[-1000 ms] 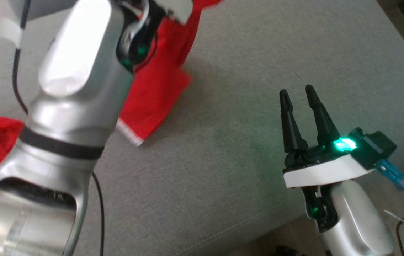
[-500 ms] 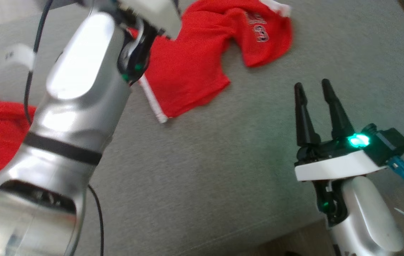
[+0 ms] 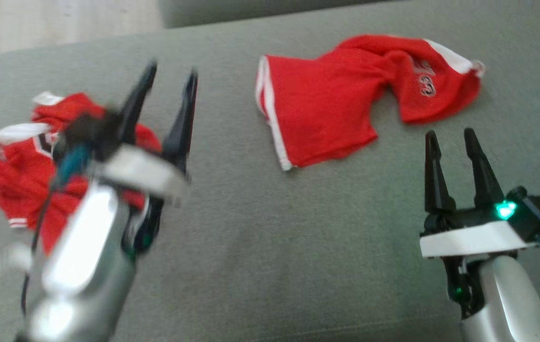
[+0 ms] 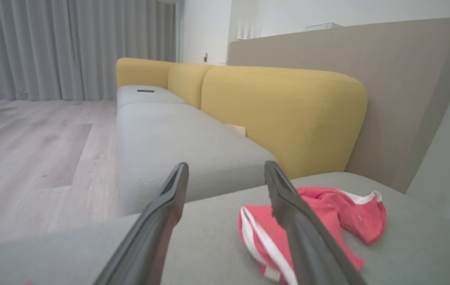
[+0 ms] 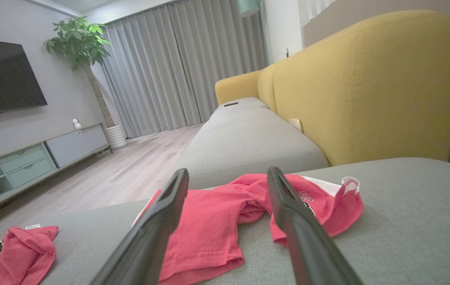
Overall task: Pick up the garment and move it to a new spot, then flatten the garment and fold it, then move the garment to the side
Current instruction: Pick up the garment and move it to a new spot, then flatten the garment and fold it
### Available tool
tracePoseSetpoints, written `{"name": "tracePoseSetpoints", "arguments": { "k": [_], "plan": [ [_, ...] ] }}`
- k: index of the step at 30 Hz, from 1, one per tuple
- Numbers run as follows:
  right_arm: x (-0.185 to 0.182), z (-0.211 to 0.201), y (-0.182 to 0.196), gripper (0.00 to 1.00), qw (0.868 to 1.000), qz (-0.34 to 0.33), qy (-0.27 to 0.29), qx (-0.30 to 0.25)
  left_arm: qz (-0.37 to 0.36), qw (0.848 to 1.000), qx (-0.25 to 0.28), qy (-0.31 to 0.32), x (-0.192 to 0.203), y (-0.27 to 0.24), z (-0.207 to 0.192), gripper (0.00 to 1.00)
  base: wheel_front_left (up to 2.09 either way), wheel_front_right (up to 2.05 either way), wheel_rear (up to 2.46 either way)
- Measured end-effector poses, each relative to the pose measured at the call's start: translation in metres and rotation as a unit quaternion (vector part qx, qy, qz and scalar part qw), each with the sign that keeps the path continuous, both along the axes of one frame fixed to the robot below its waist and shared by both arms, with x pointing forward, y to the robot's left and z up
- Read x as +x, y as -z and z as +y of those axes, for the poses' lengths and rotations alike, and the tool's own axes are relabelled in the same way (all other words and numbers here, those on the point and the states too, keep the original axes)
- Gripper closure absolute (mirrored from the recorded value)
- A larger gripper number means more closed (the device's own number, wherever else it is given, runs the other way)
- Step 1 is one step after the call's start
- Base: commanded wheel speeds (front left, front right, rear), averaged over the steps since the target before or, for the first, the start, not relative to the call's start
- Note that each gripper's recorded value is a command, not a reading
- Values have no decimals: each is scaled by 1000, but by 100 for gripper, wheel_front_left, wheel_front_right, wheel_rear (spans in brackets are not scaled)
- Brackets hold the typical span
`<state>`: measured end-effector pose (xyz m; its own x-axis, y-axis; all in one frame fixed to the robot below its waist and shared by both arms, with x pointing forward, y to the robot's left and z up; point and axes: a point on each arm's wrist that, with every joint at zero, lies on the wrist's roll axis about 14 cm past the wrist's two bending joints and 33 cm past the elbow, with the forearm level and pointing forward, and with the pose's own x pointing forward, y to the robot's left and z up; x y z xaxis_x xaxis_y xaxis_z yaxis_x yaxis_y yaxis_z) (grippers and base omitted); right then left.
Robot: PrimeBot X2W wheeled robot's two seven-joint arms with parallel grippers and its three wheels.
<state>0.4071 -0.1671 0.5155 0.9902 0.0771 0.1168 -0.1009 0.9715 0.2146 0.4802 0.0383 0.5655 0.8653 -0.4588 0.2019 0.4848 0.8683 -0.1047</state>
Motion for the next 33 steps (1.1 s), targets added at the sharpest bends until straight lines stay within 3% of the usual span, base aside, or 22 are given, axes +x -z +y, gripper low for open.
{"name": "tracePoseSetpoints", "arguments": {
  "k": [6,11,19,26,33],
  "plan": [
    [-7,9,-6,0,1000,-9,-12,-2,26,997,-2,-71,-55,26,49,0,0,0,0],
    [-17,12,-5,0,1000,-7,-16,-1,39,993,-15,-108,-88,36,65,0,0,0,0],
    [-15,22,1,0,999,0,-30,-13,40,991,-22,-126,-98,40,74,0,0,0,0],
    [-5,70,34,0,993,46,-104,-41,49,991,-18,-127,-93,48,78,0,0,0,0],
    [12,130,73,0,967,100,-205,-117,68,988,-14,-141,-97,59,89,0,0,0,0]
  ]
}}
